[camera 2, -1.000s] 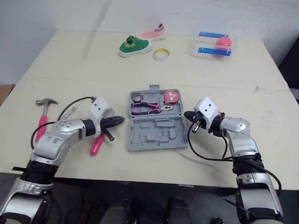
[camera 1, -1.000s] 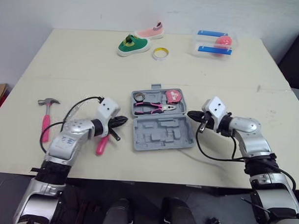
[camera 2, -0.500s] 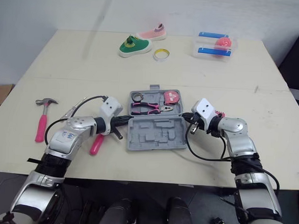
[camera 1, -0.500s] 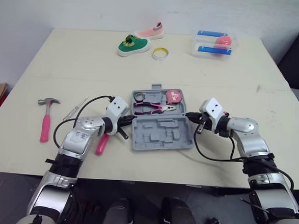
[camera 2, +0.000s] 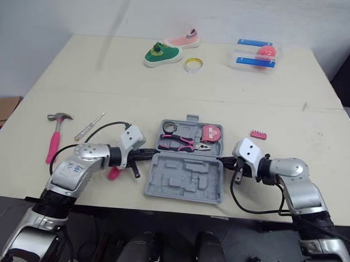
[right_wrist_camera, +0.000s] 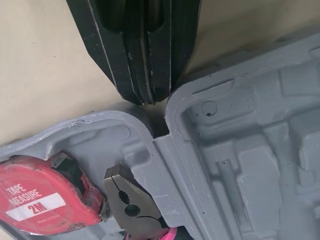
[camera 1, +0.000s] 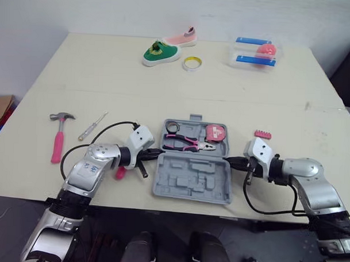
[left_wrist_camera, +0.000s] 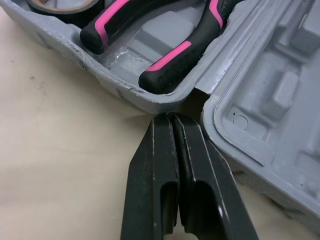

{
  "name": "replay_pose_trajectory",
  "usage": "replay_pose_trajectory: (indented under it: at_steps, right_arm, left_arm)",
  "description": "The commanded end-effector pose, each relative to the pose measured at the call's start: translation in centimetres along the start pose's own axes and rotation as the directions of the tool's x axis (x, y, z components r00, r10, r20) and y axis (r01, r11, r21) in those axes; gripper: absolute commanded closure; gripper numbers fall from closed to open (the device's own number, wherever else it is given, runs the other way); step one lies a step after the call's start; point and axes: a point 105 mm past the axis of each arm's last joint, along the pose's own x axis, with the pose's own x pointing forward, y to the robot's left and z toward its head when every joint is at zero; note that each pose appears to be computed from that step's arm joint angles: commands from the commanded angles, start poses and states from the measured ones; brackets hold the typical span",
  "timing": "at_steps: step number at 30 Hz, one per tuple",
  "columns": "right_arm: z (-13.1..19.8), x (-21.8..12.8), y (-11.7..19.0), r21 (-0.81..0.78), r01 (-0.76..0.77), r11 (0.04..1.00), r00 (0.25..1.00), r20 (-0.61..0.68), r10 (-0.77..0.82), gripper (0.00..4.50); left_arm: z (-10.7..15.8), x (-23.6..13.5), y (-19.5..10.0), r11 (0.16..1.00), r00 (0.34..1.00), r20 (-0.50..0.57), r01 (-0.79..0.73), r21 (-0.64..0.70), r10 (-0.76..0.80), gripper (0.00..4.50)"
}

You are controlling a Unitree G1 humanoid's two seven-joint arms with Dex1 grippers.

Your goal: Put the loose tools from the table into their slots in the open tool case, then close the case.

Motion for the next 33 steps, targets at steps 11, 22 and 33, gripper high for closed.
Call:
replay_pose_trajectory:
  at_steps: [11, 22, 33]
  right_arm:
    - [0.6, -6.3, -2.6, -0.098, 0.126, 0.987, 0.991, -0.037, -0.131, 4.50]
    - [-1.9, -16.7, -5.8, -0.064, 0.414, 0.908, 0.910, 0.005, -0.415, 1.00]
    - [-7.1, -24.5, -6.2, -0.056, 0.609, 0.791, 0.788, -0.069, -0.611, 0.00]
  left_arm:
    - [1.6, -5.3, 1.2, 0.997, 1.000, -0.007, 0.007, 0.073, -0.006, 4.45]
    - [-1.5, -21.3, 6.3, 0.908, 0.885, 0.208, -0.418, -0.039, 0.416, 1.30]
    - [-11.7, -38.4, 6.5, 0.504, 0.515, -0.044, -0.851, -0.146, 0.856, 0.06]
